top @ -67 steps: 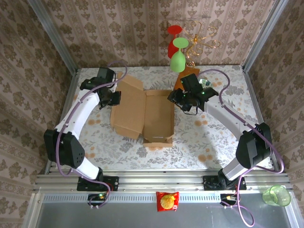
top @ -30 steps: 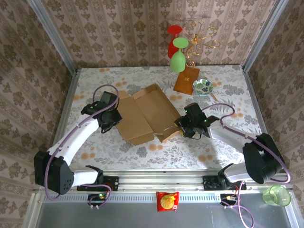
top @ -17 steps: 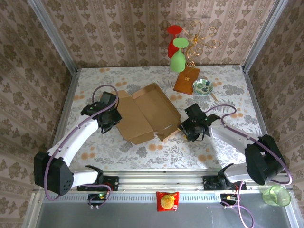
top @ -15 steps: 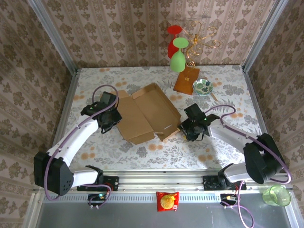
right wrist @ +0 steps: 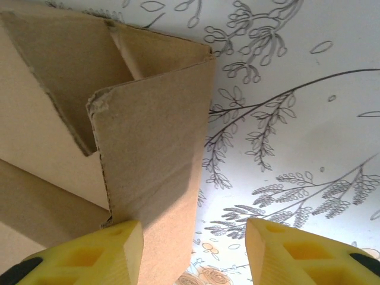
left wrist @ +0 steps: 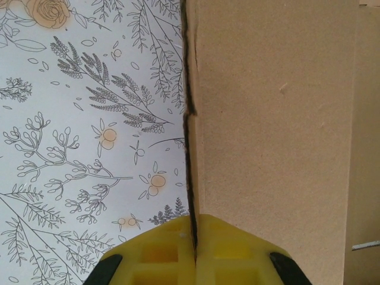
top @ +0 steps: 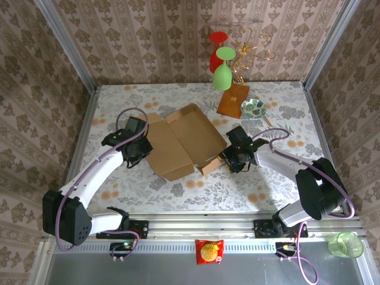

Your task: Fold the paper box

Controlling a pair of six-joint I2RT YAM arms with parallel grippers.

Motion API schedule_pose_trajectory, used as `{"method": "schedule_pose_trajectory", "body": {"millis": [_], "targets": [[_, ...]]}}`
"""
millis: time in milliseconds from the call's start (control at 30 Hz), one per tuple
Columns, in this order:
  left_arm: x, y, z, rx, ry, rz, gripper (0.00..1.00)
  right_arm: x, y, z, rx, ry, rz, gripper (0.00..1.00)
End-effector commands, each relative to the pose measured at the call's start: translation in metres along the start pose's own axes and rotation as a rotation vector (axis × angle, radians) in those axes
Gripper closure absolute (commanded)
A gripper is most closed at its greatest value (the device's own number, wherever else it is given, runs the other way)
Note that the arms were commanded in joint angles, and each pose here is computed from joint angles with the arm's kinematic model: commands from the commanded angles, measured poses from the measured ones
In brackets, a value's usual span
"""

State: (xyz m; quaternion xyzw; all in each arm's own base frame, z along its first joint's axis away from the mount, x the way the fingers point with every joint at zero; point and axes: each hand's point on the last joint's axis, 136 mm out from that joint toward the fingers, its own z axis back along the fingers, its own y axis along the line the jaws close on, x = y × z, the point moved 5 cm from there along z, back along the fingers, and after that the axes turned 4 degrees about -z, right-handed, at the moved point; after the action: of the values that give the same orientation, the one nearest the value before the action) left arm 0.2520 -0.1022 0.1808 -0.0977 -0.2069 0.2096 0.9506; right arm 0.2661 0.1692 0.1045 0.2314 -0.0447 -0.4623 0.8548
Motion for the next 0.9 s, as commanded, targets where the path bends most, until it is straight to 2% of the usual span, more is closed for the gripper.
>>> {"method": "schedule_pose_trajectory", "body": {"millis": [0,367,867], "targets": [[-0.008,0.003,-0.001,-0.01,0.024,0.012,1.0,-0.001,0.01,-0.005,0.04,0.008,0.031,0.47],[-0.009,0.002,-0.003,-0.016,0.028,0.013,1.0,-0.002,0.017,-0.012,0.087,0.01,0.081,0.41],[-0.008,0.001,-0.004,-0.021,0.032,0.009,1.0,-0.012,0.013,-0.026,0.041,0.039,0.126,0.41]]}}
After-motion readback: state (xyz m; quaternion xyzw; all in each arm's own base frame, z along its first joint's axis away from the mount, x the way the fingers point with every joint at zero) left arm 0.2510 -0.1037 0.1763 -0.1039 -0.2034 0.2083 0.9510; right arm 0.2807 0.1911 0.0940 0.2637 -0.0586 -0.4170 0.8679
